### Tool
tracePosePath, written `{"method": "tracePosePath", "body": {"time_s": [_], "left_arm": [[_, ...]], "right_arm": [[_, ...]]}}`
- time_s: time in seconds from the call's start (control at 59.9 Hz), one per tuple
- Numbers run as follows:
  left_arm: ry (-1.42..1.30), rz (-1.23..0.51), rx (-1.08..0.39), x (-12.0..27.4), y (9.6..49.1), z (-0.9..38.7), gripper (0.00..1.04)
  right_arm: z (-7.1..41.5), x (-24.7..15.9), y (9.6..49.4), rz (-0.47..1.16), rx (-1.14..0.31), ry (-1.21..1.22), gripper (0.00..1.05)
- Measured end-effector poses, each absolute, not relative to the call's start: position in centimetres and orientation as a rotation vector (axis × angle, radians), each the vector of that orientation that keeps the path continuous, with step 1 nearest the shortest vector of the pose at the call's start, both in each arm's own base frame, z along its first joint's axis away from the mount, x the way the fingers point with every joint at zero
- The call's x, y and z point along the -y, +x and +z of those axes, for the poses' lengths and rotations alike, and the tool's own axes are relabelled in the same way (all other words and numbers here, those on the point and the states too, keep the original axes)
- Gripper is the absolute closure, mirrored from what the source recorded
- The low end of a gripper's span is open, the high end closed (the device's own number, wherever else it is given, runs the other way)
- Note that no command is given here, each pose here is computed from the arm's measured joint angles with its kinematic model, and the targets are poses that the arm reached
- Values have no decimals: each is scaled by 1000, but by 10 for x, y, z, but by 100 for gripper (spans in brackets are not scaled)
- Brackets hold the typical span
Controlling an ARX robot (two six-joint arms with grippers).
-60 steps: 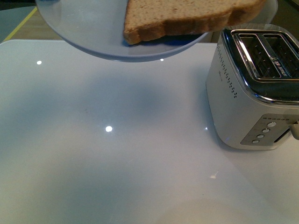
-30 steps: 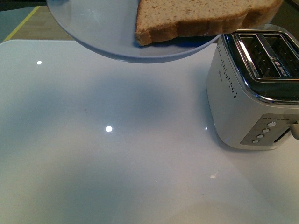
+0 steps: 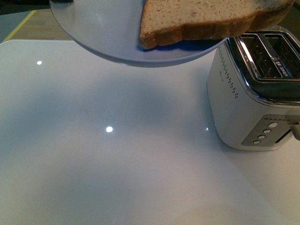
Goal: Left arm holds plate, right arm toasts bread
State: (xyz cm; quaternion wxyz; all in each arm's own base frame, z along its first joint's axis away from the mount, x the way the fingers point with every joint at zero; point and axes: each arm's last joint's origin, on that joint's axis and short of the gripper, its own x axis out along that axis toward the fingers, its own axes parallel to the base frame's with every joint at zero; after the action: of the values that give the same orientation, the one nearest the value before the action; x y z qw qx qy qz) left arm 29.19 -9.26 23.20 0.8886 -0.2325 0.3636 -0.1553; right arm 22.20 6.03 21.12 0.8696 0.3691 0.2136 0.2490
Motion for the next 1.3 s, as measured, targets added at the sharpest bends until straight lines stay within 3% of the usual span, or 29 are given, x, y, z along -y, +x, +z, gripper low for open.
{"method": "tracePosePath", "body": {"time_s": [0.317,0.685,0.885,1.135,1.302], "left_arm": [[-488,-325,-760,91,292,232,102],[-491,-336,-764,91,292,232,102],[-491,-336,-765,91,292,232,102],[-492,-336,-765,91,292,232,102],[-491,-335,-768,91,292,232,102]], "right_arm": [[196,-78,243,524,-507,872,10],[197,-80,250,513,-512,894,73],[203,-76,250,528,-495,911,99],[226,-64,247,545,-419,933,101],[259,-39,245,496,-281,922,101]]}}
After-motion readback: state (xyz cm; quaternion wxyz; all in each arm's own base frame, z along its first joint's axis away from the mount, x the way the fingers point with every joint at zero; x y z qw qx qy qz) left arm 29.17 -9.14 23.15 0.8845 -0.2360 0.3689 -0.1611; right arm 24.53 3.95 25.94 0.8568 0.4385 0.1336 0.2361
